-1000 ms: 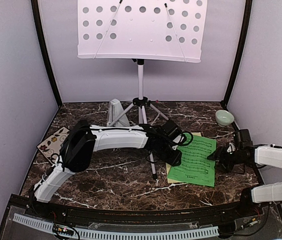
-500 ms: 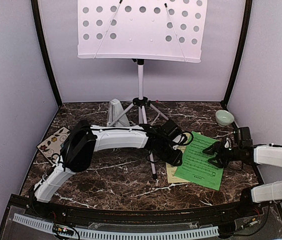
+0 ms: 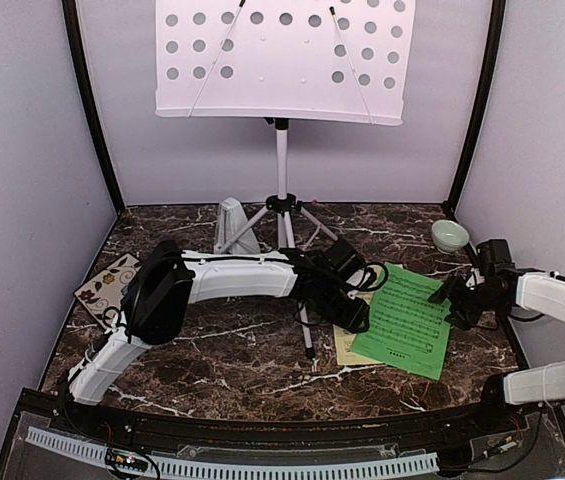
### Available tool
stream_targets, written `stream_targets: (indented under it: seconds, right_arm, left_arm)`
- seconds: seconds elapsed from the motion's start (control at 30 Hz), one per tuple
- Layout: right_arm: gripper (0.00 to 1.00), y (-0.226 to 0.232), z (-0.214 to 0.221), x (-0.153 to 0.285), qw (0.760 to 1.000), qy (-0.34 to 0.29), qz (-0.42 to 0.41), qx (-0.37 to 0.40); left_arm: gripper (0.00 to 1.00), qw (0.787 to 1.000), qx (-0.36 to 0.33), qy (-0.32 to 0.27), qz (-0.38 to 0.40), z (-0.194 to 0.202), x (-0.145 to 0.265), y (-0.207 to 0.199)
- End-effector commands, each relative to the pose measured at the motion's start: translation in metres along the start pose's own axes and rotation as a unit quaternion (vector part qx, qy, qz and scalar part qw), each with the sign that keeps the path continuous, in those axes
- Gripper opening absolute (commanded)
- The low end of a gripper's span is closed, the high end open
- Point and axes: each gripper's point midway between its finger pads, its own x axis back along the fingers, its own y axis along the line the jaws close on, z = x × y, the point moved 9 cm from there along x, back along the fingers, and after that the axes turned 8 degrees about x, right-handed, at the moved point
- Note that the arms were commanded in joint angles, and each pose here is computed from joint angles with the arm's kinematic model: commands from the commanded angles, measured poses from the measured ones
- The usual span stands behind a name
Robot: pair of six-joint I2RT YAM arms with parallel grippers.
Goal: Set up the instrument practice props
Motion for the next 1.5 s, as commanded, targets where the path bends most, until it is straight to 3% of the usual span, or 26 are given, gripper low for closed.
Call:
stream_targets:
  seconds: [0.0,0.23,0.6,0.83,1.07,1.23,1.47]
  right_arm:
    - [0.66,-0.013,-0.002,-0.002,0.998,0.005,0.062,0.032]
    - [0.59,-0.026,0.001,-0.02,0.995,0.028,0.085,0.047]
    - [0.57,-0.033,0.019,-0.051,0.993,0.089,0.059,0.056]
    - [0.54,-0.027,0.026,-0.06,0.991,0.107,0.044,0.07]
    - [0.54,-0.009,0.025,-0.056,0.992,0.108,-0.034,0.056]
    - [0.53,-0.006,0.025,-0.055,0.991,0.114,-0.038,0.057]
    - [0.52,-0.003,0.029,-0.047,0.99,0.113,-0.053,0.062]
  left_arm:
    - [0.48,1.0,0.016,-0.018,0.013,-0.01,0.019,-0.005]
    - [0.51,0.996,0.076,-0.009,0.038,-0.007,0.01,0.003]
    - [0.56,0.991,0.118,0.031,0.063,0.003,-0.016,0.008]
    - [0.56,0.987,0.127,0.012,0.099,-0.006,-0.017,0.001]
    - [0.56,0.985,0.137,0.012,0.101,-0.009,-0.021,0.001]
    - [0.63,0.985,0.131,-0.015,0.116,-0.019,-0.011,-0.007]
    - [0.44,0.985,0.136,-0.019,0.102,-0.023,-0.003,-0.008]
